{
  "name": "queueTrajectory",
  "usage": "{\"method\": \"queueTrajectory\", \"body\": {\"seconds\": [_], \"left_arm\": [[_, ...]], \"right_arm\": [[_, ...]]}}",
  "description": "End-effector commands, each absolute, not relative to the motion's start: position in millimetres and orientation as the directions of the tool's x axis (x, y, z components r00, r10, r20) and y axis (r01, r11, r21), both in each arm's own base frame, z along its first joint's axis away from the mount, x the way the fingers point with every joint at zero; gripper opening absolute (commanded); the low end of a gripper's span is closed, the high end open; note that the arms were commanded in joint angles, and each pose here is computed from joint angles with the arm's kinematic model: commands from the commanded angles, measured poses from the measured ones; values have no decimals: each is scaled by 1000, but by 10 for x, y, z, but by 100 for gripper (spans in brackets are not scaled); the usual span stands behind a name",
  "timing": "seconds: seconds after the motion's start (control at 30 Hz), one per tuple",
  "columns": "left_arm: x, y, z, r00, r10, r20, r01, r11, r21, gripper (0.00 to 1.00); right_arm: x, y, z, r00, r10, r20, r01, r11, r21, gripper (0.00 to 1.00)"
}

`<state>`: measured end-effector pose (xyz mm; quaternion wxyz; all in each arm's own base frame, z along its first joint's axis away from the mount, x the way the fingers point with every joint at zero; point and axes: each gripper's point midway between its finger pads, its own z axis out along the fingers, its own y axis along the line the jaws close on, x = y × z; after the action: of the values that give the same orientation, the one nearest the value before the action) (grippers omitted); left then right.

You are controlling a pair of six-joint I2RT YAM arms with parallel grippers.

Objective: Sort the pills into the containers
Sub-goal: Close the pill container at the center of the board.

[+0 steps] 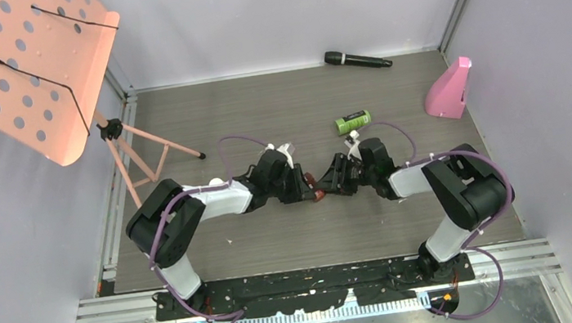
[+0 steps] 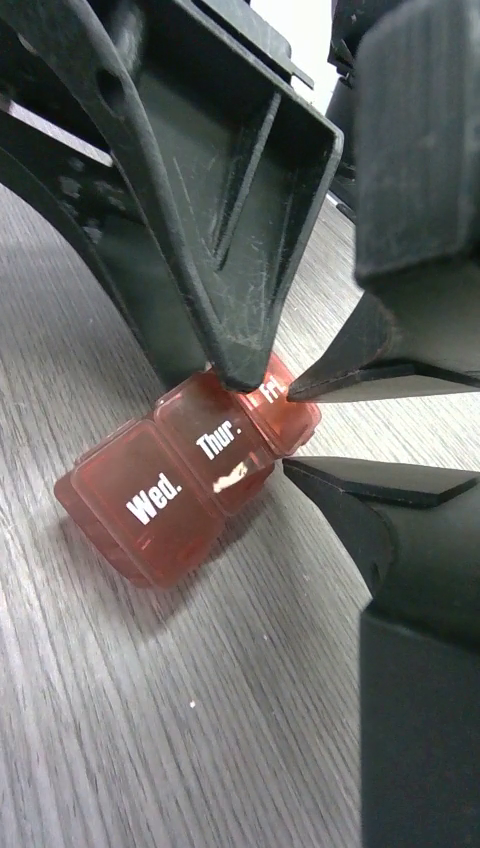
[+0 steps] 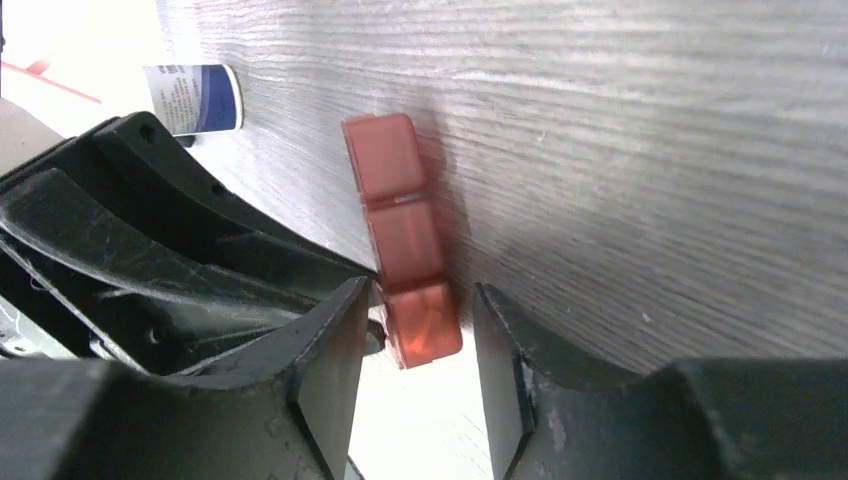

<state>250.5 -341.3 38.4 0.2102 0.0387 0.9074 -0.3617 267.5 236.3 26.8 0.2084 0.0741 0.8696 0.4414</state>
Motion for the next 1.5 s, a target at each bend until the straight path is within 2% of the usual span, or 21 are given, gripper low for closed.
{"method": "queueTrajectory", "body": {"seconds": [0.0, 0.07, 0.27, 0.43, 0.63, 0.83, 1.1, 1.23, 1.47], "left_arm": [[2564, -3485, 642, -907, -92, -412, 234, 703, -672, 29], [2622, -3459, 679, -904, -106, -415, 227, 702, -674, 29], [2780, -3390, 804, -892, -138, -431, 223, 695, -683, 33], [2810, -3421, 815, -898, -124, -421, 230, 685, -691, 33], [2768, -3426, 769, -914, -108, -391, 223, 672, -707, 33], [2875, -3442, 716, -919, -140, -369, 189, 663, -724, 34], [2896, -3345, 534, -929, -178, -323, 109, 705, -701, 38], [2909, -3306, 450, -932, -211, -295, 53, 726, -686, 40], [2873, -3287, 323, -940, -229, -252, -4, 747, -664, 39]], "right_arm": [[2416, 1870, -332, -930, 259, -260, 73, 826, 559, 57], [2427, 1853, -317, -931, 246, -270, 62, 834, 548, 61], [2562, 1942, -152, -927, 196, -319, -21, 824, 566, 64], [2562, 2111, 4, -930, 130, -343, -126, 765, 632, 61], [2414, 2161, -1, -946, 58, -319, -177, 732, 658, 58], [2353, 2162, 18, -941, -1, -339, -237, 718, 655, 61], [2346, 2142, -73, -950, -44, -310, -238, 742, 626, 59], [2321, 2132, -108, -967, -27, -254, -182, 769, 613, 52], [2253, 2125, -169, -969, -59, -239, -188, 806, 562, 50]]}}
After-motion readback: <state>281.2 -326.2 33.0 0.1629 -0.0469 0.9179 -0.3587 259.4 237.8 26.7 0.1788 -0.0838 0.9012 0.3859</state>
